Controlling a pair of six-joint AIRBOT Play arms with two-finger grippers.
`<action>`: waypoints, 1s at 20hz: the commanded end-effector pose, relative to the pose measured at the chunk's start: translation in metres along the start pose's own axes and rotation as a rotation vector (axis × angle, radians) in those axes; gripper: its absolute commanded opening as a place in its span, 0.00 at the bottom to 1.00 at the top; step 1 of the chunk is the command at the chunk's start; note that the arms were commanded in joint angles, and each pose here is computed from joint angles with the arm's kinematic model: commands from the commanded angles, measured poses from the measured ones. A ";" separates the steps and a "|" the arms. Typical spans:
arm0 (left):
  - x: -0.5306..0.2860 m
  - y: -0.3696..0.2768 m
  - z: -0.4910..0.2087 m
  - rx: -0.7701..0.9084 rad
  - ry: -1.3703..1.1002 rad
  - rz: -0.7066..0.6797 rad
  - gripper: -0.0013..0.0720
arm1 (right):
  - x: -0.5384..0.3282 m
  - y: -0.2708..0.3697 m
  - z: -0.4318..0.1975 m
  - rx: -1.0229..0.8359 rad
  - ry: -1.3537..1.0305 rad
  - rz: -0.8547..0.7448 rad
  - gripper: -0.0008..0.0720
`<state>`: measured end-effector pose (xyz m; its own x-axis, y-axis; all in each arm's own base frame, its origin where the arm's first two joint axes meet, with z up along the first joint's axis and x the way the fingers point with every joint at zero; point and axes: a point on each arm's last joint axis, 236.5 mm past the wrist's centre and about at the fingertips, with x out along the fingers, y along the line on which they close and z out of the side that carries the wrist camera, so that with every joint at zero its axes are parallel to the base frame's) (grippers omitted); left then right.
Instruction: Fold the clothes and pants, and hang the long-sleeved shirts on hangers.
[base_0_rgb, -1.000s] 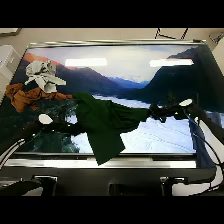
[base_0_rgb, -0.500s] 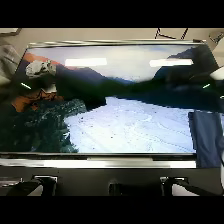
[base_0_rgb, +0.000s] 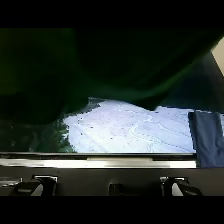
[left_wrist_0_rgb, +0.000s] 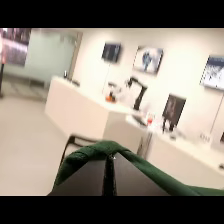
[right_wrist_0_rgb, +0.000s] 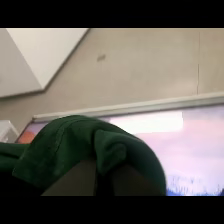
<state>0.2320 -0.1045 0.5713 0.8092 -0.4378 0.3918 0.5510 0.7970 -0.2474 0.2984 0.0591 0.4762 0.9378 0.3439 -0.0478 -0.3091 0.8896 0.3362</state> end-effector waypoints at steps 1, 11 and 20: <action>-0.015 -0.015 0.039 0.017 -0.133 -0.019 0.05 | -0.049 0.037 0.054 -0.057 -0.244 0.018 0.08; 0.040 0.201 -0.278 0.028 0.727 0.359 0.05 | 0.115 -0.161 -0.212 0.238 0.627 -0.288 0.08; -0.012 0.292 -0.540 -0.489 1.170 0.628 0.05 | 0.256 -0.197 -0.427 0.769 0.788 -0.320 0.16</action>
<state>0.5014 -0.0777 0.0851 0.6553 -0.2987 -0.6938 -0.0086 0.9155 -0.4023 0.5267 0.0751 0.0501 0.5872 0.3930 -0.7076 0.2433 0.7481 0.6174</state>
